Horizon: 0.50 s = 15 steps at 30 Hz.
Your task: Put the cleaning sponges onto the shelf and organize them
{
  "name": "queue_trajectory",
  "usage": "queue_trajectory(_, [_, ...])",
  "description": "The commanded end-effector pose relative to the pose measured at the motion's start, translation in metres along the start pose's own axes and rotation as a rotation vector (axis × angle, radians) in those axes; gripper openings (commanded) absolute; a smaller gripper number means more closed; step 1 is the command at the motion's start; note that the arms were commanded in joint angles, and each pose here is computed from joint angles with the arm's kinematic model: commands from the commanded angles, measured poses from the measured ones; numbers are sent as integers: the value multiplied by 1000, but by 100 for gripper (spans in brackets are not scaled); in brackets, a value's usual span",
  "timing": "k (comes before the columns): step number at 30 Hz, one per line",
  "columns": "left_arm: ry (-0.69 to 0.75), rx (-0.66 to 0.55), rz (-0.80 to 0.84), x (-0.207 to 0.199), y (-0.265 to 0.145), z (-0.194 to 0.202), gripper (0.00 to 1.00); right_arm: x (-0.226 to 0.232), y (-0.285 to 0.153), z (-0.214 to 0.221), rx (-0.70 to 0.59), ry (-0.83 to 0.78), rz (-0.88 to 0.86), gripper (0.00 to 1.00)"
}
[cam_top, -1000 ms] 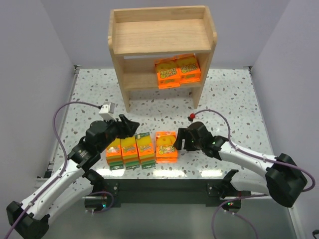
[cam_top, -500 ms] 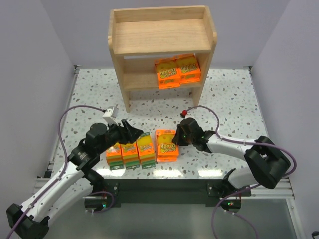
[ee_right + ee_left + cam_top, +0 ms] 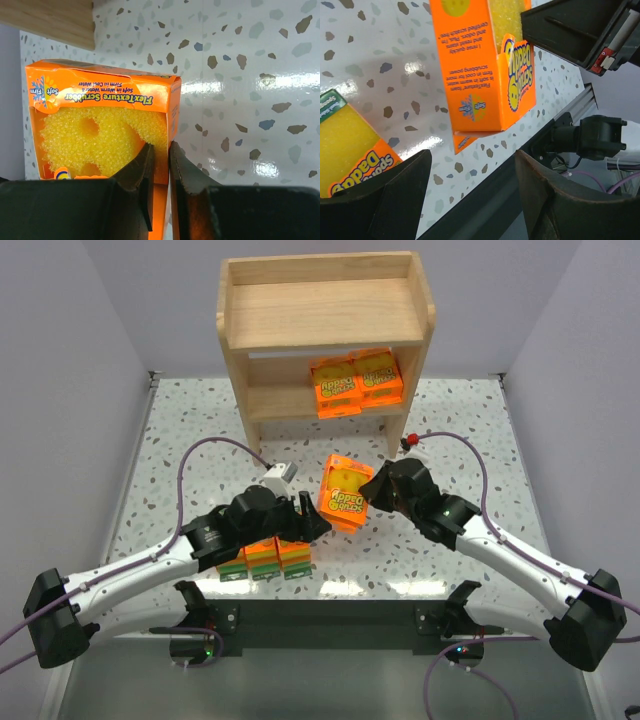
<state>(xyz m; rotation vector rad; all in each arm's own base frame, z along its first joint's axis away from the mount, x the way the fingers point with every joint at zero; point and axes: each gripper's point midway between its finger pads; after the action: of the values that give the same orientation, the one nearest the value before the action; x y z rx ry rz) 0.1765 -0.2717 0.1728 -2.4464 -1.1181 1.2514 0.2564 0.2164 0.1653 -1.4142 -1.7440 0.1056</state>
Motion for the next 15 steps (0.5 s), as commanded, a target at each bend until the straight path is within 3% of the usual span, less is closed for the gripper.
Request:
queue_trajectory(1, [17, -153, 7, -34, 6, -38, 73, 5, -9, -15, -22, 34, 32, 0])
queue_trajectory(8, [60, -182, 46, -46, 12, -35, 73, 19, -21, -19, -5, 54, -22, 0])
queue_trajectory(11, [74, -186, 25, -41, 13, -30, 69, 25, -28, -24, -4, 79, -46, 0])
queue_trajectory(15, [97, -217, 46, -44, 4, -33, 57, 27, -38, -36, -18, 119, -47, 0])
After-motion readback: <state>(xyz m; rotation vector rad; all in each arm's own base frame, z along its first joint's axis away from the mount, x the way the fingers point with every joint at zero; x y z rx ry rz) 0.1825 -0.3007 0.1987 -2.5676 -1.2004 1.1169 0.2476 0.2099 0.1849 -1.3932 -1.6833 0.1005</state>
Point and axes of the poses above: each gripper's point midway between its finger pads, its own y axis out along the fingers, its own x axis along the line the jaws close on, z = x × y, and after that the axes turned 1 degree about y, right-handed
